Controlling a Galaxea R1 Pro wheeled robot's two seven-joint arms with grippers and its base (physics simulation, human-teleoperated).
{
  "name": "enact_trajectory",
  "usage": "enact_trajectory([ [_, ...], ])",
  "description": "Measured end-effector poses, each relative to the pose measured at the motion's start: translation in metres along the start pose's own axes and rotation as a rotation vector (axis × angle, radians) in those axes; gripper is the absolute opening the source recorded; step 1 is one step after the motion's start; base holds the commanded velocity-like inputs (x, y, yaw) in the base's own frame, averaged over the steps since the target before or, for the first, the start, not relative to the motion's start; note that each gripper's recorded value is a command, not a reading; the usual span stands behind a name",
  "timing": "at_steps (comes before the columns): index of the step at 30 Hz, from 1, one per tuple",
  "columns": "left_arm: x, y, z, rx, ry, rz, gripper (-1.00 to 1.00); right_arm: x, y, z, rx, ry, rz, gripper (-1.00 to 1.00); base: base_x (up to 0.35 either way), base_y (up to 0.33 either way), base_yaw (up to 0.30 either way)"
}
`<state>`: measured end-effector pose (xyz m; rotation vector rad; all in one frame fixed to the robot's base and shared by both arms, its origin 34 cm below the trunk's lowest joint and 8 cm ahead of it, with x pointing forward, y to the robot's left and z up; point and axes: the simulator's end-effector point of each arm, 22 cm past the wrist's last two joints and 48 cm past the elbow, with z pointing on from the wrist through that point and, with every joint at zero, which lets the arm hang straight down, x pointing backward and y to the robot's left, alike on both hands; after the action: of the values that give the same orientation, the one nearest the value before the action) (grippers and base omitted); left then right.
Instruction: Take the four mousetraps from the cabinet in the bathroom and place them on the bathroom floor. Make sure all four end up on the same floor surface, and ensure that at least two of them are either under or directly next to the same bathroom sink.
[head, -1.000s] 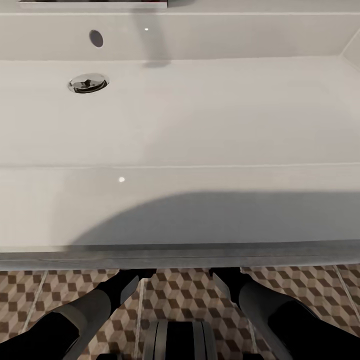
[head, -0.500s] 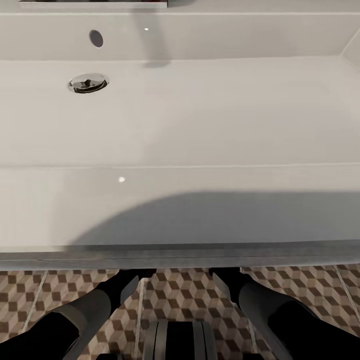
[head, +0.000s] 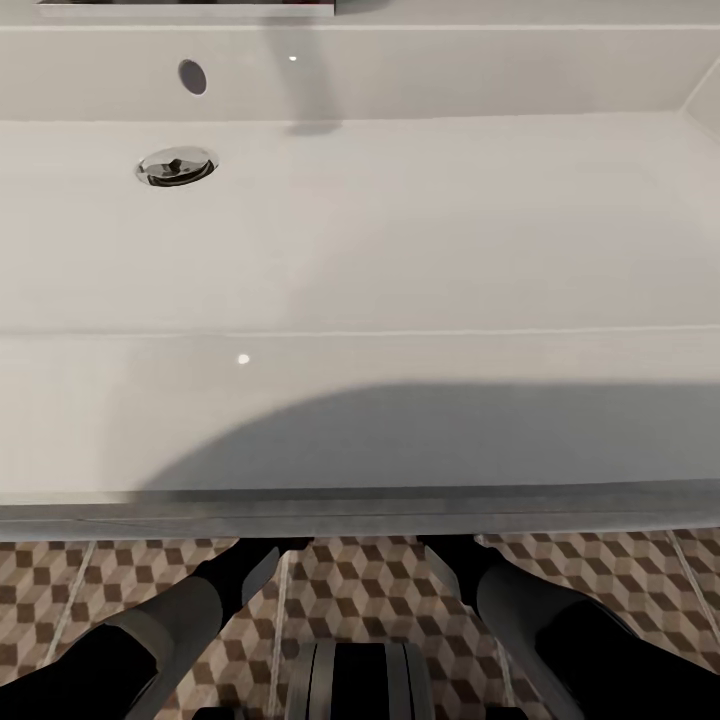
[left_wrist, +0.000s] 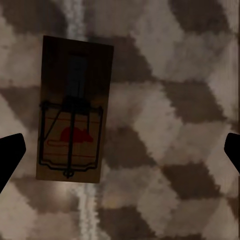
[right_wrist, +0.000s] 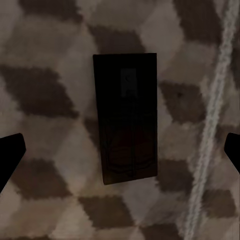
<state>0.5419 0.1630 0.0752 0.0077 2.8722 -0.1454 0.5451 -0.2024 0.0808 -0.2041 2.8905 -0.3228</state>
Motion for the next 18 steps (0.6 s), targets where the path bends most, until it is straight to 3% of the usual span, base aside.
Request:
enact_trajectory([
  [18, -0.010, 0.001, 0.000, 0.001, -0.044, -0.003, 1.00, -0.004, 0.002, -0.001, -0.005, -0.014, 0.004, 1.00, 0.000, 0.000, 0.000],
])
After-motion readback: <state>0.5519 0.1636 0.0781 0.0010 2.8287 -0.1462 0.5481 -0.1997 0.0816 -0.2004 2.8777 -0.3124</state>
